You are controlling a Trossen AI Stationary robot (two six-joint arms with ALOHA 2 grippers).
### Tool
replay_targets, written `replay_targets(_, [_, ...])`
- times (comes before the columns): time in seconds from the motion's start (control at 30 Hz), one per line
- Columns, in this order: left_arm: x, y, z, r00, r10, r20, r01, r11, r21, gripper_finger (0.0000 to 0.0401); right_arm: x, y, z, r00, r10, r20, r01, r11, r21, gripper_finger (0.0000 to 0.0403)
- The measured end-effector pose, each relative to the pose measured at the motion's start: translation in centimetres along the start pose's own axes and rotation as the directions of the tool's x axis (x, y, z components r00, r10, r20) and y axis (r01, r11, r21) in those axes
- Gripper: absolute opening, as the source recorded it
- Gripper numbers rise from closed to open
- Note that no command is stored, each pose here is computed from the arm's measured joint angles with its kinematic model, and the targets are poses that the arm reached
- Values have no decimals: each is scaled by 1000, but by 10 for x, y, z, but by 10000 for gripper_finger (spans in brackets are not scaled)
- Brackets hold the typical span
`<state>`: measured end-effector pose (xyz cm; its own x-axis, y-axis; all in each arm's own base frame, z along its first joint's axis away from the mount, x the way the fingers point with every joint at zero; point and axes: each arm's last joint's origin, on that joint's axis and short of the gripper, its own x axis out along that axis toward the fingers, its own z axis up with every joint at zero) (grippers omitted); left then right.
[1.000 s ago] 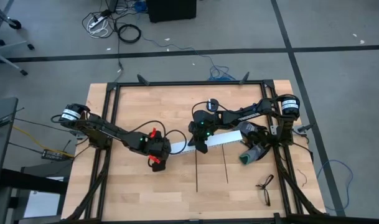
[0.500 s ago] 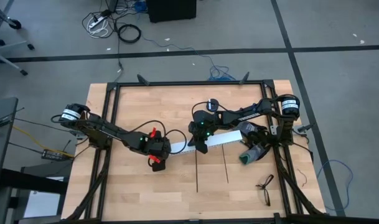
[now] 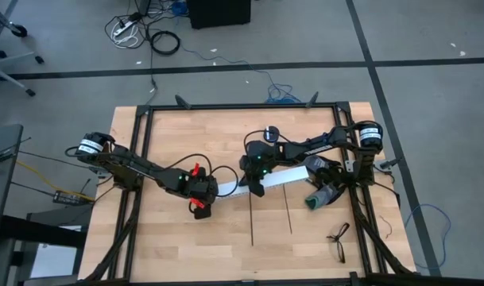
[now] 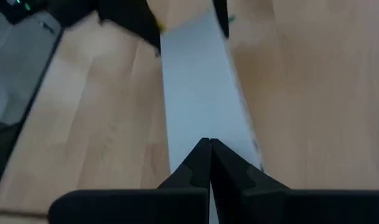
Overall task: Ziptie cables
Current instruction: Close the white cable duct
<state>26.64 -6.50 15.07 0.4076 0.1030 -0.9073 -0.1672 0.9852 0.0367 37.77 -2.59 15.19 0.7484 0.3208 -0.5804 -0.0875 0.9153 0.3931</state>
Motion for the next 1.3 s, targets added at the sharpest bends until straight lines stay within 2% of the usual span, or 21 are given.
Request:
replay_targets(0.13, [0, 0, 0, 1000, -3, 3, 3, 1000, -1, 255, -6, 4, 7, 999, 6, 43, -6, 1000, 4, 0])
replay_targets(0.7, [0, 0, 0, 1000, -2, 0, 2, 1000, -20, 255, -5, 5, -4, 997, 28, -75, -24, 998, 57, 0])
replay_targets(1.3, [0, 0, -1, 1000, -3, -8, 3, 1000, -19, 255, 14, -1, -12, 996, 66, -66, -62, 996, 68, 0])
